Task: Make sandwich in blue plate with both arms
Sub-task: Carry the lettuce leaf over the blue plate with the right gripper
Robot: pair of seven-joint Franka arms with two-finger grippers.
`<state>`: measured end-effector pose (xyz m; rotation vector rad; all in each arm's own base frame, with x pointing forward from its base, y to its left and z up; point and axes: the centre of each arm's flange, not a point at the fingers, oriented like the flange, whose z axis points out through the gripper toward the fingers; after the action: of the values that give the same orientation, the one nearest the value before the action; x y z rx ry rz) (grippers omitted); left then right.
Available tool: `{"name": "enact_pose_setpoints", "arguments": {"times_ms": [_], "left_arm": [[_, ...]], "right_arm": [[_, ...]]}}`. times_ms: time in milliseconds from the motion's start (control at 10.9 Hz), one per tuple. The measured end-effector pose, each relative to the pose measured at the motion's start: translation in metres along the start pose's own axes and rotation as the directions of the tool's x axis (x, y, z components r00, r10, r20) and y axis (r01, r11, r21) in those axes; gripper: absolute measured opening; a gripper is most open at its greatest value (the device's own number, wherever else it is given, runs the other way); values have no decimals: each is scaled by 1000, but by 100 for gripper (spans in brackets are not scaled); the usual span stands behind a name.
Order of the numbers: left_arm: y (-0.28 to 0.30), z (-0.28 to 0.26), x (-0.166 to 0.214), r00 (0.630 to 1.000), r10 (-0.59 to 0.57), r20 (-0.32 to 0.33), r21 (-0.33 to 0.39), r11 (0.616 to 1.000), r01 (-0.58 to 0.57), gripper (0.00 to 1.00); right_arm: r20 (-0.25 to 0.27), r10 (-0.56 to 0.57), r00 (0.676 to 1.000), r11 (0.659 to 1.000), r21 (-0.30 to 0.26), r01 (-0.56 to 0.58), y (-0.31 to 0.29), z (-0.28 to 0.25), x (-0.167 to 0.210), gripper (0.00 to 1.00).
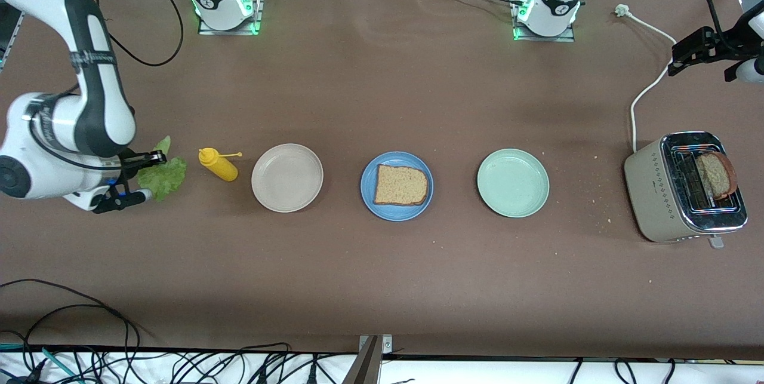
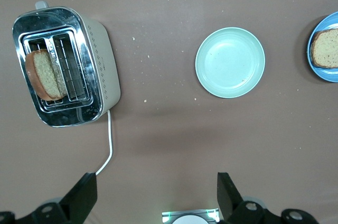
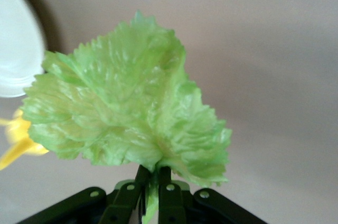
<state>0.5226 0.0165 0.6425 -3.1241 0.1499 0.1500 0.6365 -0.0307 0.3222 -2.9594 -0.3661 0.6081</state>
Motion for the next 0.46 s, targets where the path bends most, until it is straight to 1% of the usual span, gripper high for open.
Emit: {"name": "enact_pose_setpoints", "arguments": {"times_ms": [91, 274, 457], "left_arm": [[0, 0, 0, 1000, 0, 0, 0, 1000, 0, 100], [0, 0, 0, 1000, -1, 0, 0, 1000, 1, 100], [0, 0, 0, 1000, -1, 1, 0, 1000, 1, 100]], "right_arm": [[7, -11, 1000, 1000, 0, 11, -9, -28, -4, 11], [20, -47, 999, 999, -1, 47, -34, -66, -8, 11], [17, -127, 992, 991, -36, 127, -99, -83, 2, 11]]}}
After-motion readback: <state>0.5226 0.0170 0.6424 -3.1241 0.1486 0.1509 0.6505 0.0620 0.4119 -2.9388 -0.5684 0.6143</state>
